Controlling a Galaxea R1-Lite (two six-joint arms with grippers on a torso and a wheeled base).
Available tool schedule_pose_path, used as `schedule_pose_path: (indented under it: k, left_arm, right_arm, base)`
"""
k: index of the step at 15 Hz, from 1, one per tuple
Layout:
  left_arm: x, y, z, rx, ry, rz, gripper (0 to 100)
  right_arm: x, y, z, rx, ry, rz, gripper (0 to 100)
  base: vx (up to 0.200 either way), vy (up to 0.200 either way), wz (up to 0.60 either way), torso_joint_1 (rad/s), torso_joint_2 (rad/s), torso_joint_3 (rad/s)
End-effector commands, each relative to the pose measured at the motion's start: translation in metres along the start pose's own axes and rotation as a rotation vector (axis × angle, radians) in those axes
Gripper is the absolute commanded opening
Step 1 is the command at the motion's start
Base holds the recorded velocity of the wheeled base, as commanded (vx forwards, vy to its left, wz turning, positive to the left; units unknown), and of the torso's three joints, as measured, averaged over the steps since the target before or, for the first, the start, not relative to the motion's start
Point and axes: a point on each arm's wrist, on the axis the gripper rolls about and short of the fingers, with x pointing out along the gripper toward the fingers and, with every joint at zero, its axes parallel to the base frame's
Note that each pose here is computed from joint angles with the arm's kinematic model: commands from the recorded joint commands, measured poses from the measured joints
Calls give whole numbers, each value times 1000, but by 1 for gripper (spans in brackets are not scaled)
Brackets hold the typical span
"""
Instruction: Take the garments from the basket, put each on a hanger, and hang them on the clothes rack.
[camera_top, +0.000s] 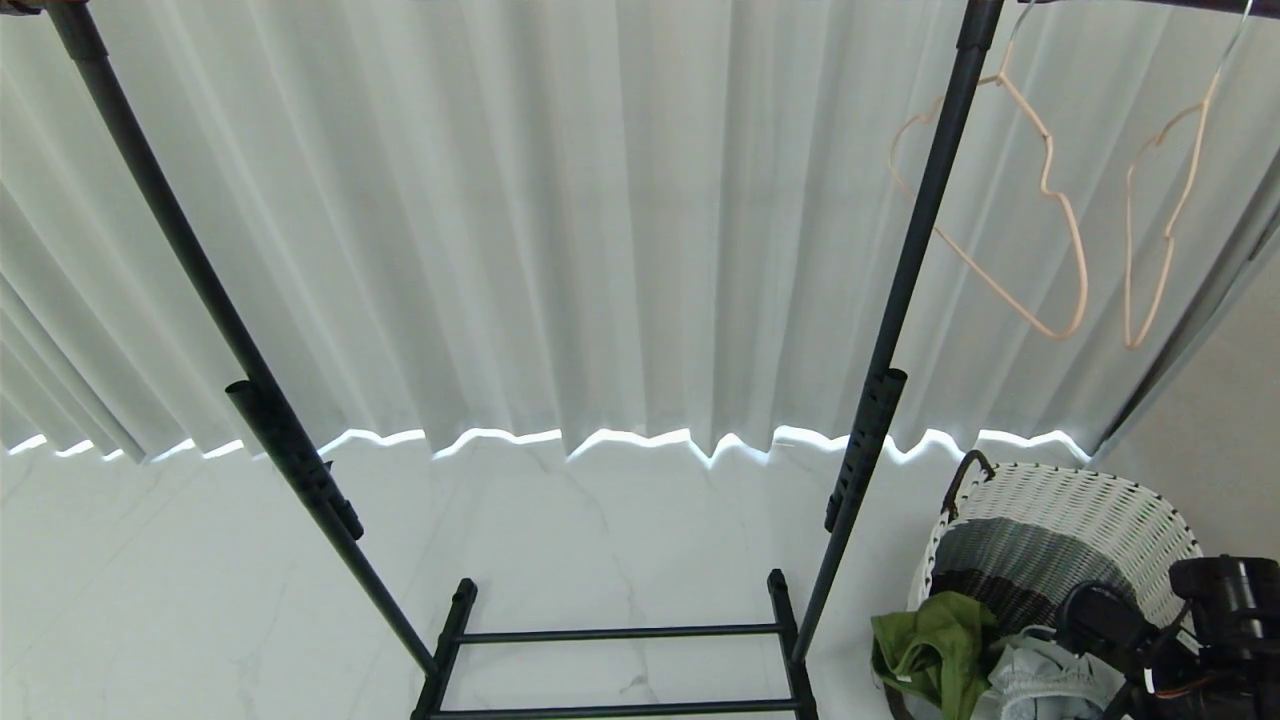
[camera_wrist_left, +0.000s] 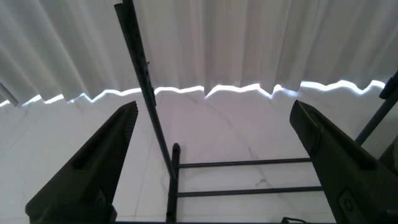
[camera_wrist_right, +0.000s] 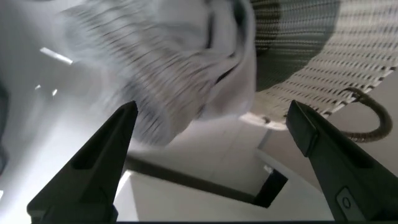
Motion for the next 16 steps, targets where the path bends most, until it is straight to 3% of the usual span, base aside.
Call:
schedule_pose_path:
  k: [1, 6, 7, 13, 16]
  left_arm:
    - [0, 0, 0, 0, -1, 1, 100]
    - [0, 0, 0, 2, -1, 1, 100]
    - [0, 0, 0, 2, -1, 1, 100]
    - [0, 0, 0, 0, -2, 1, 100]
    - [0, 0, 0, -3, -1, 1, 100]
  right_arm:
    - [17, 2, -8, 16, 33, 18, 100]
    - [21, -1, -4, 19, -3, -14, 100]
    - [21, -2, -4, 21, -3, -16, 0]
    - [20, -4, -3, 38, -35, -49, 0]
    - [0, -9, 1, 55, -86, -109, 0]
  base:
    - [0, 0, 0, 0, 0, 0]
    - [0, 0, 0, 0, 0, 0]
    - [0, 0, 0, 0, 0, 0]
    - [0, 0, 0, 0, 0, 0]
    - [0, 0, 0, 0, 0, 0]
